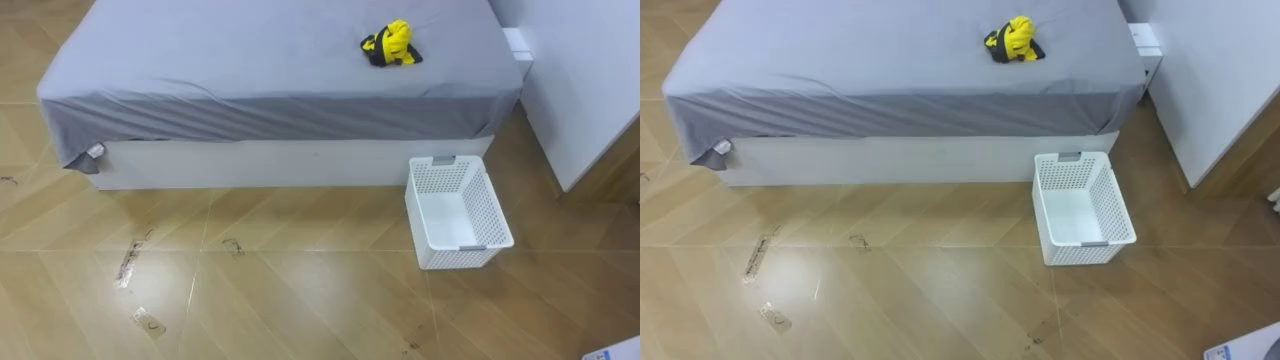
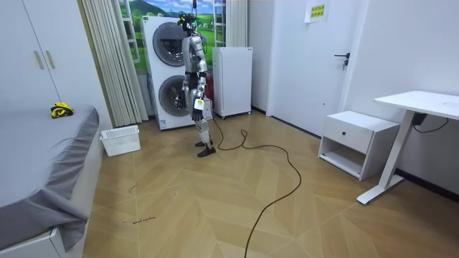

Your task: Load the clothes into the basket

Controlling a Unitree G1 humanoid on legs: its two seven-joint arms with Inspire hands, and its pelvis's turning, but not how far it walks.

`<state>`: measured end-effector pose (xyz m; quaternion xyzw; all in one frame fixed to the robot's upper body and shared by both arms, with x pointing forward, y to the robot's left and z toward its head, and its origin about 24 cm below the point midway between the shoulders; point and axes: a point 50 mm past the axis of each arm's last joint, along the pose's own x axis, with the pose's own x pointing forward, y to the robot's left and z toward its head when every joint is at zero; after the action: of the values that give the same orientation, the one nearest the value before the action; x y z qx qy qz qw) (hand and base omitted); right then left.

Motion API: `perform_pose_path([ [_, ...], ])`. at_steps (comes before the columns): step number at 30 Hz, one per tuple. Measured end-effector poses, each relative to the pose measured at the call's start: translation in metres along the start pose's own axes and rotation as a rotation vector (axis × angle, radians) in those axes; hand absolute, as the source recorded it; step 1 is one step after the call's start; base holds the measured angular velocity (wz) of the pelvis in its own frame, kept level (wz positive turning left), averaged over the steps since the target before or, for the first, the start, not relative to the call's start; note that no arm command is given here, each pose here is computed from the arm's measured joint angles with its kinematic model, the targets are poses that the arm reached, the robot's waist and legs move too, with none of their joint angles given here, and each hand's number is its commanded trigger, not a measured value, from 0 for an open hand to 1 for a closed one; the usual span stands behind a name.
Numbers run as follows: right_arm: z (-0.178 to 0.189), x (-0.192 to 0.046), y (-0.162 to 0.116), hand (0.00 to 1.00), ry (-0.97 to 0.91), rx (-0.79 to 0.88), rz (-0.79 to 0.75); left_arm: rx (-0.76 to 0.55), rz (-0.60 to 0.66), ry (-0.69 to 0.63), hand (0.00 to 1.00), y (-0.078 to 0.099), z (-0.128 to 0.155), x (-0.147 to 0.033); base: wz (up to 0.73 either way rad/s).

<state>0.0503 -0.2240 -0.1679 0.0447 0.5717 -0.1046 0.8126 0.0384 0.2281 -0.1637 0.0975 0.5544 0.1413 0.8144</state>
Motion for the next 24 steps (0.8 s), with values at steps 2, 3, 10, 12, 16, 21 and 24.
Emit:
perform_pose_path([
  [2, 0.0001, 0.0, 0.0, 0.0, 0.0, -0.001, 0.0, 0.0, 0.0, 0.0, 0.0, 0.0, 0.0, 0.0, 0.0],
  [3, 0.0002, 0.0, 0.0001, 0.0, 0.0, -0.001, 0.0, 0.0, 0.0, 0.0, 0.0, 0.0, 0.0001, 0.0, 0.0],
  [10, 0.0003, 0.0001, 0.0002, 0.0, -0.001, -0.004, 0.003, 0.0, 0.0, 0.0, 0.0, 0.0, 0.0001, 0.0, 0.0],
  [12, 0.0003, 0.0001, 0.0003, 0.0, -0.001, -0.004, 0.006, 0.0, -0.001, 0.0, 0.0, 0.0, 0.0001, 0.0, 0.0],
  [16, 0.0004, 0.0001, 0.0007, 0.0, -0.001, -0.008, 0.016, -0.001, -0.003, 0.002, 0.0, 0.0001, -0.0004, 0.0, -0.02],
  [21, -0.0042, -0.0011, 0.0003, 0.0, 0.009, 0.007, 0.029, -0.002, -0.005, 0.008, 0.0, -0.0002, -0.0012, 0.0002, -0.03],
  [24, -0.0069, -0.0017, -0.0003, 0.0, 0.015, 0.012, 0.027, -0.001, -0.003, 0.008, 0.0, -0.0001, -0.0013, 0.0002, 0.0],
])
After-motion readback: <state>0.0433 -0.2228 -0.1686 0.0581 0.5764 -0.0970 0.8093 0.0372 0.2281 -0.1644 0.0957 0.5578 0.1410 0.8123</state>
